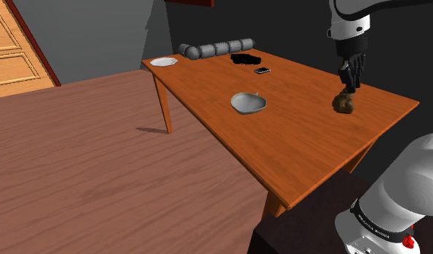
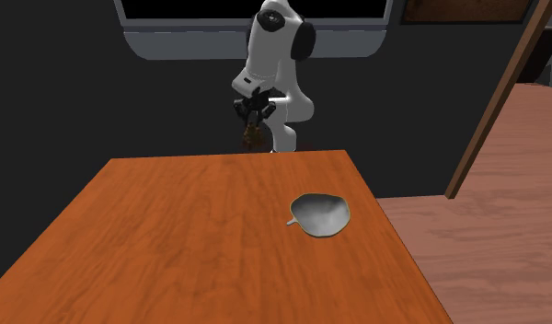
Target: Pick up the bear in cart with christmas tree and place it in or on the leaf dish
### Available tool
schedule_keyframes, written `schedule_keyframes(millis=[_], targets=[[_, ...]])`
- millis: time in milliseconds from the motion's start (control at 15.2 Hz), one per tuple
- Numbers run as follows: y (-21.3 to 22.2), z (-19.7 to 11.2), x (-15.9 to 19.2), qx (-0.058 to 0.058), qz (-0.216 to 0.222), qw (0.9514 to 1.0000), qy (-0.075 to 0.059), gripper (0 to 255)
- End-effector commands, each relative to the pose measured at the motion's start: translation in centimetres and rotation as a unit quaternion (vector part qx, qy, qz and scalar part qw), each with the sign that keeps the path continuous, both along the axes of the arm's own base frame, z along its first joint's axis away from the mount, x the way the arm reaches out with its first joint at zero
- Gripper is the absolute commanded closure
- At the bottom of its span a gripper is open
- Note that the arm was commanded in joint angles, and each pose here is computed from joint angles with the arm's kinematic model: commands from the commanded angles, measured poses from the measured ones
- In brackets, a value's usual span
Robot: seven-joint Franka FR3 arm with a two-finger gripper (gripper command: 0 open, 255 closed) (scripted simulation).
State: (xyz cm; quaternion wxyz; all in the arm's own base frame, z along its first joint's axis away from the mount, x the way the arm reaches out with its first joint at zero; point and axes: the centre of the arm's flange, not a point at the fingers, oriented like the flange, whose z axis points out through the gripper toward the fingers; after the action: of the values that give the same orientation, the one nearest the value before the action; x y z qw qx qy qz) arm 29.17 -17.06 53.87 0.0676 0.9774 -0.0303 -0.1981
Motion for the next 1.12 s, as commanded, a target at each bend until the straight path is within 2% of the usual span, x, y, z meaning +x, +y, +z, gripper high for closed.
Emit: schedule_keyframes(millis=[0, 132, 1056], targets=[[0.0, 1.1, -0.1, 0.000, 0.000, 1.0000, 0.000, 255], [0.0, 2.0, -0.1, 0.000, 0.000, 1.0000, 0.000, 255], [6.2, 4.2, 17.2, 0.000, 0.000, 1.0000, 0.000, 255]])
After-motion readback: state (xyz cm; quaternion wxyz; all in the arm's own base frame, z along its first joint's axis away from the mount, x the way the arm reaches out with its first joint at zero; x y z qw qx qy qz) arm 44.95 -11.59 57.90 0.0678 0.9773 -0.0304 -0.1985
